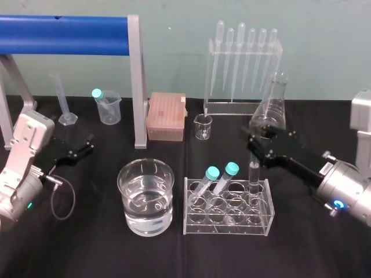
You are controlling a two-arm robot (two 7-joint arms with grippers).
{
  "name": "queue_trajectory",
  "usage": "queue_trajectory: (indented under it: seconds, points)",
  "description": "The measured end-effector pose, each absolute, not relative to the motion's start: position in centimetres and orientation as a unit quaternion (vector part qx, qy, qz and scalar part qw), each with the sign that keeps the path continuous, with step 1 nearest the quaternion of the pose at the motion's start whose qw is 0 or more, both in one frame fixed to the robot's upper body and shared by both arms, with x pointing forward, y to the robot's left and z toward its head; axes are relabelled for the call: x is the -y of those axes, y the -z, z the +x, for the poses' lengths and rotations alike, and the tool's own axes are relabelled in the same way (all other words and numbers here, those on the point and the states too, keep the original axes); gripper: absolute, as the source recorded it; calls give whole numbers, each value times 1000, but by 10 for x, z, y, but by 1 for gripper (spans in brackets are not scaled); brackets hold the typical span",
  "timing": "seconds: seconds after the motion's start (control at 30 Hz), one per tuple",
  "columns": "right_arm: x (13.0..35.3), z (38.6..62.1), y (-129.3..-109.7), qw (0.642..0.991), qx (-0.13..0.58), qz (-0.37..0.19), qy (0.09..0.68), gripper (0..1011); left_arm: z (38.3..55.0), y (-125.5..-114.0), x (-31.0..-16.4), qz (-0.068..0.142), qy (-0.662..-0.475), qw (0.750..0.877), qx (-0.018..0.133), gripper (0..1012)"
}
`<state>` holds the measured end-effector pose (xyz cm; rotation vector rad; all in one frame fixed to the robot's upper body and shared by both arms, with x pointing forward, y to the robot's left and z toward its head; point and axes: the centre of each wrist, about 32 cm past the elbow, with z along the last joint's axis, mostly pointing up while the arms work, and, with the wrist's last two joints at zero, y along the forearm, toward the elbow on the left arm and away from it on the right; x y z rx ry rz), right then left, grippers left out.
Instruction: Hold the test tube with one hand and immerse one end into the beaker, then return it to the test tube rack.
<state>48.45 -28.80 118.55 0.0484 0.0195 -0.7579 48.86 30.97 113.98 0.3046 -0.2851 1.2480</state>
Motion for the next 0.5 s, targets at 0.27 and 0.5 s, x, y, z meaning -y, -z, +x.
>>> queue_trajectory:
  seconds: [0.27,0.5]
  points:
    - [292,483,-1200,928,-2,75,365,227,489,-1140,-310,141,-580,791,132,1000]
    - [296,485,-1216,926,28,119,358,227,489,-1140,-310,142,-580,791,132,1000]
